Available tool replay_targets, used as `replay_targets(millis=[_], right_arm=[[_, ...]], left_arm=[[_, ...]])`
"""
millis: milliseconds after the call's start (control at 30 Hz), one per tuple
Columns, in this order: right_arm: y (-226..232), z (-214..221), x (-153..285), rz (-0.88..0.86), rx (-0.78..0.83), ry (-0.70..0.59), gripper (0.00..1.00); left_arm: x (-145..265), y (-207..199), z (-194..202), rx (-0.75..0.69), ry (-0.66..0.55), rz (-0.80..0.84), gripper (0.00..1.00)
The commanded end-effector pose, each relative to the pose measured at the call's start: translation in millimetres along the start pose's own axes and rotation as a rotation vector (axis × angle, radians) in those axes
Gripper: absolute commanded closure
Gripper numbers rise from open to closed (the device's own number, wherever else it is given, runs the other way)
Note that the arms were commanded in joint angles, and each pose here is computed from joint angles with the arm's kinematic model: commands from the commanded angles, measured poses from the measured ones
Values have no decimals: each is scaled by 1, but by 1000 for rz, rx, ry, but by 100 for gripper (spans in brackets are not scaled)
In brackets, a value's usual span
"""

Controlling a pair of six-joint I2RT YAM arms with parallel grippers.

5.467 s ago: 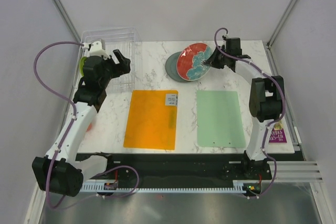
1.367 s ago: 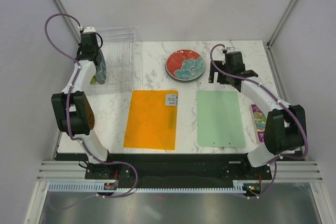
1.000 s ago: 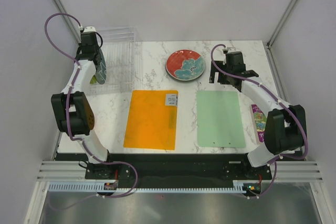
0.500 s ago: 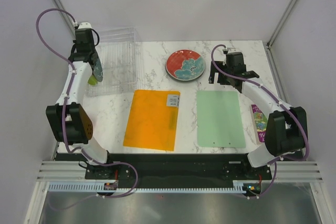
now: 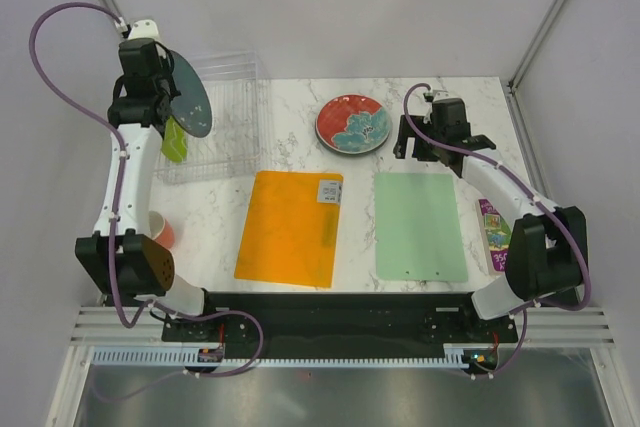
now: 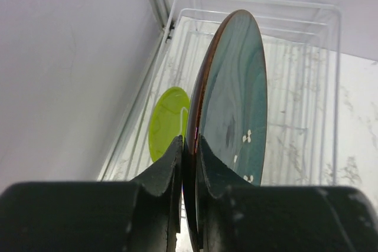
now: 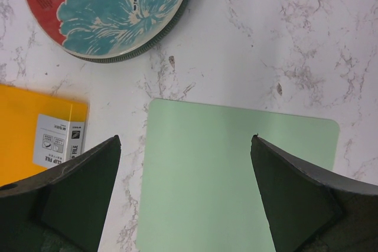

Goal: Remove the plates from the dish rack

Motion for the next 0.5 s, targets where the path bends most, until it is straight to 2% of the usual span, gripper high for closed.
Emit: replay_targets(millis=[0,233,267,300,467], right_arm=[[25,-30,20,-128,-12,-79,2],[68,-42,31,-368,-12,-59,2],[75,-46,33,-415,-16,-74,2],[84,-46,35,-469,-20,-62,2],[116,-48,34,-636,-85,-55,2]], left_arm=[[59,-7,-72,202,-266,212,98],[71,-76,-44,352,-161,693,98],[71,-82,-45,368,-179,740,98],[68,-91,-33,407,-134,782,98],[73,-125,-9,500,-75,1029,98]])
Point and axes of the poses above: each gripper's point midway between its finger pads, its own x axis back along the fingers, its own y axis along the line the jaws close on, z = x × y, the point moved 5 cm from there along x, back along the fingers, and after that the axes turned 7 degrees about -x, right-handed, at the moved point
